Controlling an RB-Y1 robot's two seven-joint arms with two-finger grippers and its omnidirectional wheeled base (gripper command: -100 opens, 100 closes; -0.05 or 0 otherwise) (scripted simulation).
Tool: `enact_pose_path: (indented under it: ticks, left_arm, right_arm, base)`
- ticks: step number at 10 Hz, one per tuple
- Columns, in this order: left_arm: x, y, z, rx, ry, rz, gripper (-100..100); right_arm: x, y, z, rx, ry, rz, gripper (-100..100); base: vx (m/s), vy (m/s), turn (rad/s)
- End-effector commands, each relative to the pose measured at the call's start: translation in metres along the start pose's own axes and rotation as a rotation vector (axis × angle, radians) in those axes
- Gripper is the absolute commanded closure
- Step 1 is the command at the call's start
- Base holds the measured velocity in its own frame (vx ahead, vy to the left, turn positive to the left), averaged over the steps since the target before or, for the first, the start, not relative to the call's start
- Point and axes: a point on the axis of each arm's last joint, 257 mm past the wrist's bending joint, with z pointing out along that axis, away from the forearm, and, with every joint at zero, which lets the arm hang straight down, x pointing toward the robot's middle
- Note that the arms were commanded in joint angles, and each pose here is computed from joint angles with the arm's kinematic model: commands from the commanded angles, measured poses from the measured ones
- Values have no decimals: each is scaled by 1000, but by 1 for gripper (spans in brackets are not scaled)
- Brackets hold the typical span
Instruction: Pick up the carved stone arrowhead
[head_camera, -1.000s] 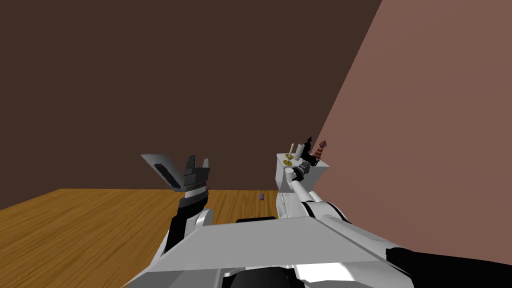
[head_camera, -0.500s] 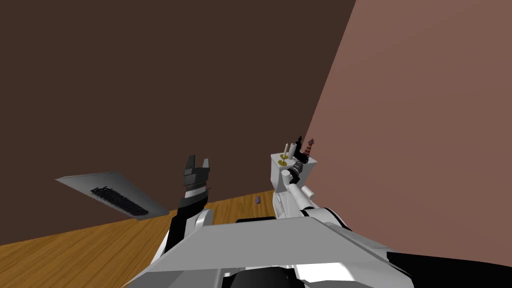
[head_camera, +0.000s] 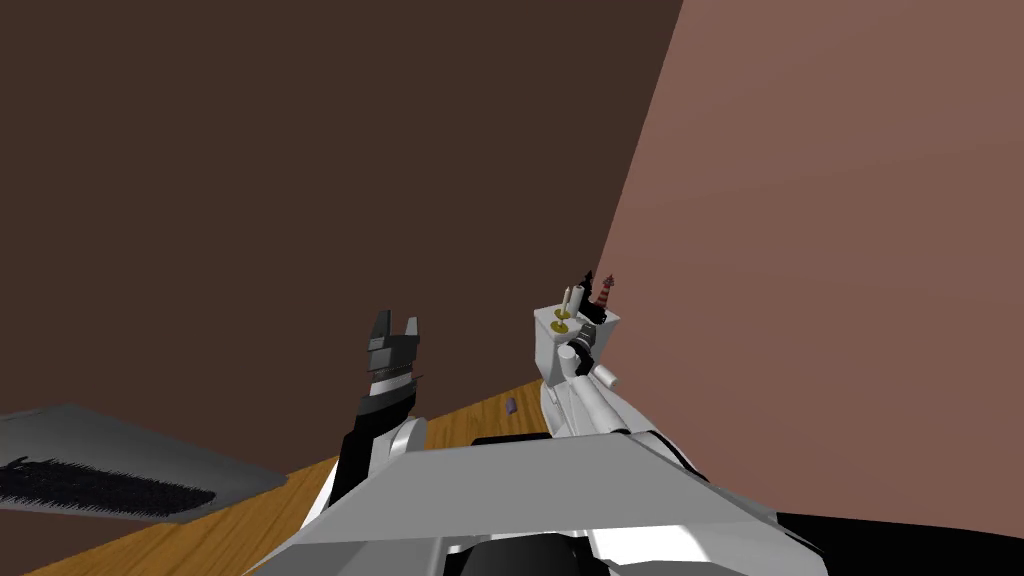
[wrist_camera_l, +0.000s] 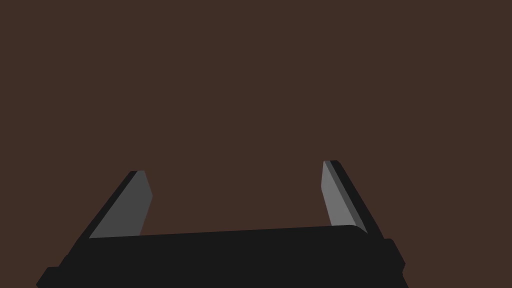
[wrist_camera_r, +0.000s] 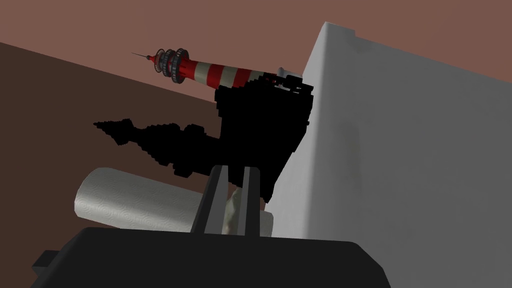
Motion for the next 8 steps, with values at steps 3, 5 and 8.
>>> enact_pose_path:
  ticks: [3,5,8]
  left_arm:
    - [0,0,0,0,0,0,0]
    - [0,0,0,0,0,0,0]
    - [0,0,0,0,0,0,0]
  right_arm:
    - [-31,-7,-30,13,-110,7,100]
    - [-45,-18,-45,29,-160,29,100]
    - [-43,-20,-43,30,-153,30,0]
  base:
    - [68,49,-283]
    - [68,76,-304]
    - [32,35,-57]
